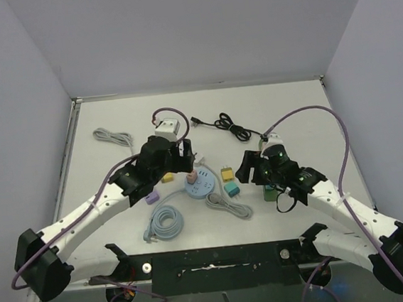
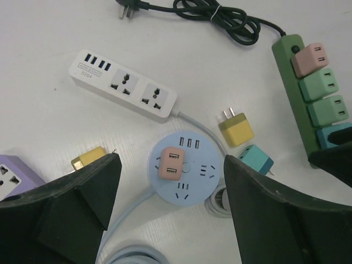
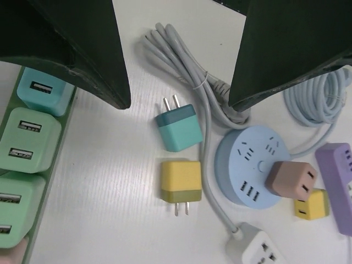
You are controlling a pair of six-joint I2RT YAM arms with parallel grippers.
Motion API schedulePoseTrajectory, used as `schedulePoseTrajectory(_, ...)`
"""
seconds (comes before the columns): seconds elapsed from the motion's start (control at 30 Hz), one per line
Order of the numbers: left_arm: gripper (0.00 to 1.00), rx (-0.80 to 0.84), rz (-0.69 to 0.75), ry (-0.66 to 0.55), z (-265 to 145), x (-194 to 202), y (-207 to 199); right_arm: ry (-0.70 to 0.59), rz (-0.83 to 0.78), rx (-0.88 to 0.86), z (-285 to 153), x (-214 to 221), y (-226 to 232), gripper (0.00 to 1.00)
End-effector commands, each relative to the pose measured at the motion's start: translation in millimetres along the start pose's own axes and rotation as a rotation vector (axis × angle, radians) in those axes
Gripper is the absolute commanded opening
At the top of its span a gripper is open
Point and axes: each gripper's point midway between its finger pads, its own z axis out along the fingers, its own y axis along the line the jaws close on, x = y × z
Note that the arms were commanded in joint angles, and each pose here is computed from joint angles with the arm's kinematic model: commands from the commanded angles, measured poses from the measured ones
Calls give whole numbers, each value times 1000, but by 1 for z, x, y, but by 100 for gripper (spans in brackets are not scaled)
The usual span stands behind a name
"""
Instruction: Insert the plug
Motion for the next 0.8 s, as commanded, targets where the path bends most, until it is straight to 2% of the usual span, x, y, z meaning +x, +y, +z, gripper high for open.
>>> schedulePoseTrajectory(0.0, 74, 7, -115, -119, -26, -23, 10, 19, -38, 59, 9, -12, -3, 73)
schedulePoseTrajectory(0.13, 74, 1, -347, -138, -50, -33, 33, 75, -61, 114, 28, -12, -4, 74)
schedulePoseTrajectory(0.2, 74, 57, -392, -154, -59, -34, 38, 87, -71, 136, 39, -15, -2, 73)
schedulePoseTrajectory(0.33, 75, 185, -381, -195, -73, -26, 34, 98, -112, 211, 63, -23, -1, 73)
schedulePoseTrajectory(0.43, 75, 199, -365, -188, -74, -16, 34, 108, -149, 306, 78, -26, -9, 71)
schedulePoseTrajectory(0.63, 75, 216, -315, -157, -67, 4, 35, 185, -211, 294, 107, -18, 3, 70)
schedulePoseTrajectory(0.77, 75, 214, -294, -152, -64, 7, 36, 223, -182, 342, 119, -11, 2, 70)
